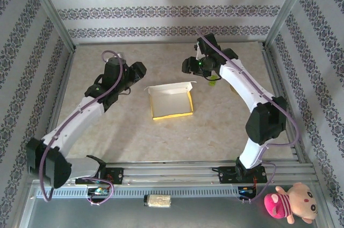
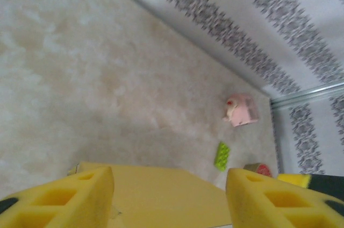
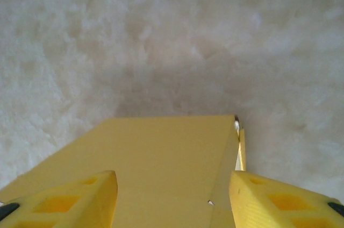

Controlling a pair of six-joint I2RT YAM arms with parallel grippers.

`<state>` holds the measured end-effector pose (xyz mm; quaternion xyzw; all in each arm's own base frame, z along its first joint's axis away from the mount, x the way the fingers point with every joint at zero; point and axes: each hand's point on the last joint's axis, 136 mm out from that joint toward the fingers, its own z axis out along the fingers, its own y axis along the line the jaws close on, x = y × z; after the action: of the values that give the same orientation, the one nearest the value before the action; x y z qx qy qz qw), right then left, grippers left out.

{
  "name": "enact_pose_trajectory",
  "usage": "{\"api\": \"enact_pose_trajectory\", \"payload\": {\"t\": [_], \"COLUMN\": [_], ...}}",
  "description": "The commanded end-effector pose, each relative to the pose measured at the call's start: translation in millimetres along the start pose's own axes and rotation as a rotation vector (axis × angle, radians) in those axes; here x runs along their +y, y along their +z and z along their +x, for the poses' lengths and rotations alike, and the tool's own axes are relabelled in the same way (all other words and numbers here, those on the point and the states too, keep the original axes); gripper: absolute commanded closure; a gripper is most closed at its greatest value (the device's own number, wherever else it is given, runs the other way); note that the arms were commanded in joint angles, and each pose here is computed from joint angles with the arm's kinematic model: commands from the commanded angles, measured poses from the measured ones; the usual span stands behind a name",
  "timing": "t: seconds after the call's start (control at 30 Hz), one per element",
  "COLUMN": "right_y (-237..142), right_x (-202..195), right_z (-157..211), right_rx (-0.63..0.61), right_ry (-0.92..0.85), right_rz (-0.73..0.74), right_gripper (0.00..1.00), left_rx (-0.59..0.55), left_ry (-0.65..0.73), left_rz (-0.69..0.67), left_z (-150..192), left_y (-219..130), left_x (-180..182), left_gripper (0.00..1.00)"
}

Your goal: Fold the paper box

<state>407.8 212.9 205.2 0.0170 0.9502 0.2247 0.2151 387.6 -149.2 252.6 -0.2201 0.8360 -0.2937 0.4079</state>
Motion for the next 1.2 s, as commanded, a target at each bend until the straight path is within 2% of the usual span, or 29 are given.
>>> {"api": "enact_pose_trajectory", "payload": {"t": [0.0, 0.1, 0.3, 0.53, 0.77, 1.17], "right_y": [1.1, 11.0, 24.7, 38.0, 47.2, 61.1], "right_x": [12.3, 7.8, -10.4, -21.9, -23.6, -33.5], "right_z": [10.6, 19.1, 32.4, 44.8, 50.3, 70.3], "right_rx": [0.076, 0.104, 0.118, 0.134, 0.143, 0.18], "right_ry": [0.013, 0.02, 0.021, -0.011, -0.006, -0.008], "right_rz": [-0.062, -0.053, 0.017, 0.078, 0.078, 0.107], "right_gripper": [0.41, 0.39, 0.42, 0.45, 0.54, 0.55], "left_rx": [0.13, 0.189, 0.241, 0.277, 0.314, 0.384], "left_ry": [-0.033, -0.027, -0.039, -0.065, -0.108, -0.156], "left_rz": [0.06, 0.052, 0.018, -0.012, 0.012, -0.001], "left_z": [16.7, 28.4, 48.4, 67.3, 80.2, 110.8], "left_y": [14.0, 26.4, 39.3, 48.7, 57.0, 65.5], "left_x": [-6.5, -1.5, 17.1, 37.2, 39.3, 51.9], "left_gripper": [0.37, 0.33, 0.34, 0.43, 0.57, 0.7]}}
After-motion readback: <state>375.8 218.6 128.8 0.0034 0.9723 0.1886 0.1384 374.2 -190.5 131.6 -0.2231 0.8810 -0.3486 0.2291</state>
